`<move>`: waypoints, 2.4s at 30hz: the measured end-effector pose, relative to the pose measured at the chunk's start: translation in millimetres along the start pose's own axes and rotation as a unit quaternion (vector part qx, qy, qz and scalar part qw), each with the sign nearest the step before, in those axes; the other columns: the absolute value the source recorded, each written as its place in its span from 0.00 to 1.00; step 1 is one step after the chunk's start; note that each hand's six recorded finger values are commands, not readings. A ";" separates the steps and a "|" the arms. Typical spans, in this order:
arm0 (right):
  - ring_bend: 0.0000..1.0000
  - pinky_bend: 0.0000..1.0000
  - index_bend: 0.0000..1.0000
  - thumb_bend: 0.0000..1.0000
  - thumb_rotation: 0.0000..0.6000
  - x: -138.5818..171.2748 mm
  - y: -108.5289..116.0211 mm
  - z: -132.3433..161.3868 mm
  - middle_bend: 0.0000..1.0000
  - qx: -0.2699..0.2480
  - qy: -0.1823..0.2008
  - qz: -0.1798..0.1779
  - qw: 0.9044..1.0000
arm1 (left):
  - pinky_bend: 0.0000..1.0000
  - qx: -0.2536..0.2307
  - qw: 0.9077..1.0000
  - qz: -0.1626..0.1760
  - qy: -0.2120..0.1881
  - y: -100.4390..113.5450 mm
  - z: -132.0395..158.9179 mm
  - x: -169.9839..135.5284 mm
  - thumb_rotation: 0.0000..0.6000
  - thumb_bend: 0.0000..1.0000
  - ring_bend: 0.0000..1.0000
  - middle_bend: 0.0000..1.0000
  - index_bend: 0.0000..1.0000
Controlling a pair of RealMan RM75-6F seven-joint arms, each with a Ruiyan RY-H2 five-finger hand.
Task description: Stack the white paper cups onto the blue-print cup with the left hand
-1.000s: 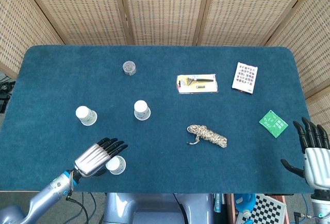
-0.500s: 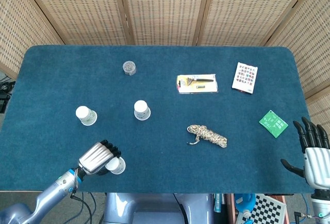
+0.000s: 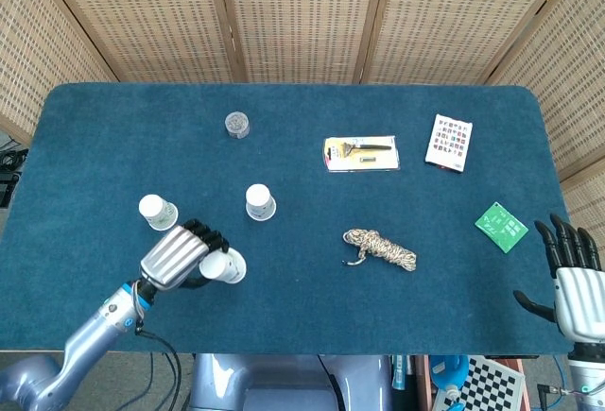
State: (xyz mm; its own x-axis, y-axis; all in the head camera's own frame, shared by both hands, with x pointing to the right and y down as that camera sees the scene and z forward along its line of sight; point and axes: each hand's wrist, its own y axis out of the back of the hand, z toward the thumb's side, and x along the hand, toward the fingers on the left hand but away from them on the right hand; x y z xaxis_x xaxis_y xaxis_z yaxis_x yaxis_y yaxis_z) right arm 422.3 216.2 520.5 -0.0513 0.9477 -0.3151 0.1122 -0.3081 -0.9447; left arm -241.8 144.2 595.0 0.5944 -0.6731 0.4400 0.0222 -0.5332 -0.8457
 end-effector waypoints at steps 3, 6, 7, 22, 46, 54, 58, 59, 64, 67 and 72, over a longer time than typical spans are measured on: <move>0.00 0.00 0.00 0.00 1.00 -3.1 -1.3 0.1 0.00 0.000 0.000 0.001 1.000 | 0.33 -0.006 1.000 0.017 0.018 24.5 -6.1 19.7 1.00 0.23 0.40 0.45 0.43; 0.00 0.00 0.00 0.00 1.00 -4.3 -1.2 -1.2 0.00 -0.001 -0.003 0.001 1.000 | 0.33 -0.007 0.999 0.027 0.032 43.6 -8.1 39.1 1.00 0.23 0.40 0.44 0.43; 0.00 0.00 0.00 0.00 1.00 -4.8 -1.2 -2.0 0.00 -0.001 -0.004 0.001 1.000 | 0.33 -0.007 0.999 0.028 0.035 47.9 -8.0 44.8 1.00 0.23 0.40 0.44 0.43; 0.00 0.00 0.00 0.00 1.00 -18.0 -1.2 -27.2 0.00 -0.010 -0.045 0.004 0.999 | 0.33 -0.023 0.995 -0.014 0.101 28.3 -17.9 138.8 1.00 0.23 0.39 0.43 0.43; 0.00 0.00 0.00 0.00 1.00 -23.4 2.2 -42.4 0.00 -0.015 -0.071 -0.002 0.997 | 0.09 -0.013 0.990 -0.051 0.133 20.5 -25.2 160.0 1.00 0.23 0.16 0.20 0.34; 0.00 0.00 0.00 0.00 1.00 -22.6 3.5 -43.1 0.00 -0.015 -0.071 -0.005 0.997 | 0.00 -0.030 0.989 -0.064 0.129 22.4 -22.4 153.7 1.00 0.22 0.00 0.00 0.00; 0.00 0.00 0.00 0.00 1.00 -22.5 3.0 -42.8 0.00 -0.014 -0.071 -0.004 0.997 | 0.00 -0.034 0.991 -0.053 0.119 34.0 -22.7 144.8 1.00 0.22 0.00 0.00 0.00; 0.00 0.00 0.00 0.00 1.00 -22.5 2.5 -42.8 0.00 -0.014 -0.071 -0.003 0.997 | 0.00 -0.035 0.991 -0.049 0.118 37.6 -24.6 140.5 1.00 0.22 0.00 0.00 0.00; 0.00 0.00 0.00 0.00 1.00 -22.3 1.3 -42.5 0.00 -0.013 -0.072 -0.002 0.997 | 0.00 -0.014 0.989 -0.047 0.143 46.7 -55.0 103.1 1.00 0.22 0.00 0.00 0.00; 0.00 0.00 0.00 0.00 1.00 -22.1 0.0 -42.1 0.00 -0.012 -0.071 0.001 0.997 | 0.00 0.005 0.985 -0.049 0.163 39.6 -78.4 72.1 1.00 0.22 0.00 0.00 0.00; 0.00 0.00 0.00 0.00 1.00 -22.4 -2.7 -40.5 0.00 -0.009 -0.070 0.004 0.997 | 0.00 -0.028 0.977 -0.060 0.201 14.2 -114.4 30.5 1.00 0.22 0.00 0.00 0.00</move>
State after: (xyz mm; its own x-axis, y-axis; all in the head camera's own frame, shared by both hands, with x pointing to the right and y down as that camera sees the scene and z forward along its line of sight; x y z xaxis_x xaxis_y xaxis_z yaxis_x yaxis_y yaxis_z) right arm 463.3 199.2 533.7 -0.1882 0.9237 -0.3336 0.1309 -0.3130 -0.9407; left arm -315.3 57.5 630.9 0.2260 -0.7456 0.6269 0.0211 -0.6397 -0.7683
